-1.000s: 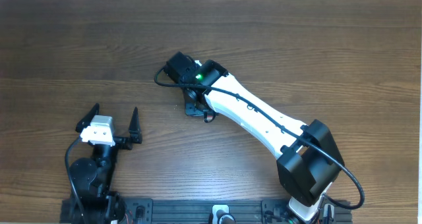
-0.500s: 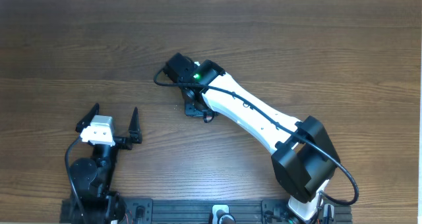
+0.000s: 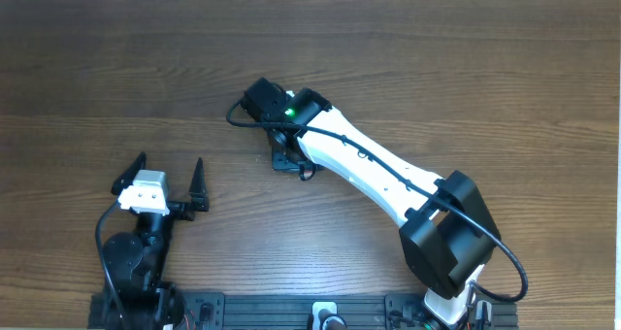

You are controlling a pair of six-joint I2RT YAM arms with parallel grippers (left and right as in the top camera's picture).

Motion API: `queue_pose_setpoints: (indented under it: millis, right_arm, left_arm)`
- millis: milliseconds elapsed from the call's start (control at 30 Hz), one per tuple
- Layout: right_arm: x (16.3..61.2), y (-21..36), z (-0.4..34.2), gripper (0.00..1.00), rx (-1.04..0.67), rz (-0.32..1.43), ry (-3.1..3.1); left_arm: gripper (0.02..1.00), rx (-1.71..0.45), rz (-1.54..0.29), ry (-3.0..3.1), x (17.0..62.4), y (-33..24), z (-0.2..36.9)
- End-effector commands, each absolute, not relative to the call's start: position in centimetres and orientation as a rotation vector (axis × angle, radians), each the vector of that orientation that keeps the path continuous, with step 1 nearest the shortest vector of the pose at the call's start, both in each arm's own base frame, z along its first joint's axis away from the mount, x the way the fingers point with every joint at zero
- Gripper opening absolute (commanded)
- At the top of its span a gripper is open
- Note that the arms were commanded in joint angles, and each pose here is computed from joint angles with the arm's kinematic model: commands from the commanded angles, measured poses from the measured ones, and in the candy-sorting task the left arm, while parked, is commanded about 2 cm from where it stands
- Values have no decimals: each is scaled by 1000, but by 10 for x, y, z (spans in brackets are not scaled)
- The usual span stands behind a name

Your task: Stack Cubes

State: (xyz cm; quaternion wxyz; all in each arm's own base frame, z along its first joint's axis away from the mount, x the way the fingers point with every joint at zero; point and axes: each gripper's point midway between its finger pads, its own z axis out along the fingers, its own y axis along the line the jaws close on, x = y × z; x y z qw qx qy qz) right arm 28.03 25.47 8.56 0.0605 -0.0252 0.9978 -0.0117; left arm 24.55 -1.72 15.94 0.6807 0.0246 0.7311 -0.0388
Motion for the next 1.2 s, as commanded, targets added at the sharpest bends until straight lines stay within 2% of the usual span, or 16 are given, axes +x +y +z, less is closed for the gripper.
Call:
queue_pose_setpoints:
  millis: [33, 233, 300, 467, 600, 800, 1000, 1100, 1200]
  right_arm:
    - [282, 251, 81, 389, -62, -47, 3030]
    - [282, 251, 81, 446, -62, -47, 3030]
    - [283, 251, 81, 500, -61, -46, 3029]
    - [289, 254, 87, 700, -81, -13, 3004]
    - [295, 260, 109, 991, -135, 44, 2955]
    - [299, 247, 148, 993, -115, 81, 2895]
    - [310, 192, 178, 993, 1, 54, 2871]
    - [313, 173, 173, 991, 10, 46, 2908]
    - [310, 157, 153, 991, 35, 3, 2954]
  left_arm:
    - [1000, 60, -68, 1641, 246, -15, 158]
    - [1000, 60, -68, 1641, 246, -15, 158]
    - [1000, 60, -68, 1641, 246, -15, 158]
    - [1000, 60, -68, 1641, 246, -15, 158]
    - [1000, 60, -68, 1641, 246, -15, 158]
    - [1000, 59, -68, 1641, 246, -15, 158]
    - [1000, 59, -68, 1641, 246, -15, 158]
    - [998, 60, -68, 1641, 246, -15, 158]
    - [1000, 60, -68, 1641, 246, -15, 158]
